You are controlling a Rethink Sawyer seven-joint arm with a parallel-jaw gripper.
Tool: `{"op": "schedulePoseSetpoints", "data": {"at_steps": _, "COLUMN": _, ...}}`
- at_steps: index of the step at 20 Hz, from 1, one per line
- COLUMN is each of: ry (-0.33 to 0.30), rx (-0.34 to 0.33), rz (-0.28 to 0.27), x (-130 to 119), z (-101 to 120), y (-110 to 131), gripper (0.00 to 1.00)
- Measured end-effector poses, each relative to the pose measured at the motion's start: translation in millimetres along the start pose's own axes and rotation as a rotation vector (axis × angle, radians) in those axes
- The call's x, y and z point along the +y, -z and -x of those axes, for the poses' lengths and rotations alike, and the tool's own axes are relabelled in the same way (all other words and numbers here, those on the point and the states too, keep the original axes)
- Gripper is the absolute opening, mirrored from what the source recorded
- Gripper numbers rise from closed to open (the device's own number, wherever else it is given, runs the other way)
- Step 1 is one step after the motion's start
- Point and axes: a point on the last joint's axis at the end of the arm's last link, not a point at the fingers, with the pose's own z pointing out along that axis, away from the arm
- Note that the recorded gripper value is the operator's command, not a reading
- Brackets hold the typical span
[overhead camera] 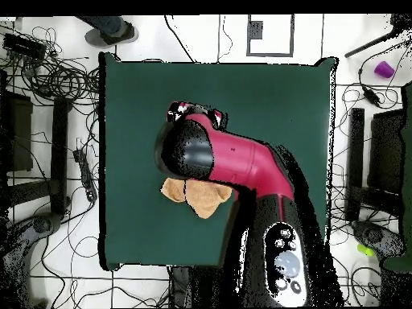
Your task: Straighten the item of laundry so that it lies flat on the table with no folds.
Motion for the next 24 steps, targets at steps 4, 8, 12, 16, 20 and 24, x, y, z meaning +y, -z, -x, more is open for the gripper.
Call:
{"op": "schedulePoseSetpoints", "data": {"at_steps": 4, "ry": 0.007, "rx": 0.013, "rz": 0.004, "x": 7.7, "z": -6.6, "y": -5.7, "gripper": 1.0}}
{"op": "schedulePoseSetpoints", "data": {"at_steps": 8, "ry": 0.006, "rx": 0.024, "rz": 0.001, "x": 5.9, "z": -10.3, "y": -13.8, "gripper": 1.0}}
{"op": "schedulePoseSetpoints", "data": {"at_steps": 12, "ry": 0.005, "rx": 0.044, "rz": -0.006, "x": 2.9, "z": -17.4, "y": -26.0, "gripper": 1.0}}
{"op": "schedulePoseSetpoints", "data": {"at_steps": 16, "ry": 0.003, "rx": 0.079, "rz": -0.015, "x": -1.4, "z": -31.1, "y": -45.9, "gripper": 1.0}}
{"op": "schedulePoseSetpoints", "data": {"at_steps": 20, "ry": 0.008, "rx": 0.112, "rz": -0.024, "x": -2.5, "z": -46.0, "y": -65.1, "gripper": 1.0}}
{"op": "schedulePoseSetpoints", "data": {"at_steps": 24, "ry": 0.011, "rx": 0.131, "rz": -0.026, "x": -1.8, "z": -54.3, "y": -77.0, "gripper": 1.0}}
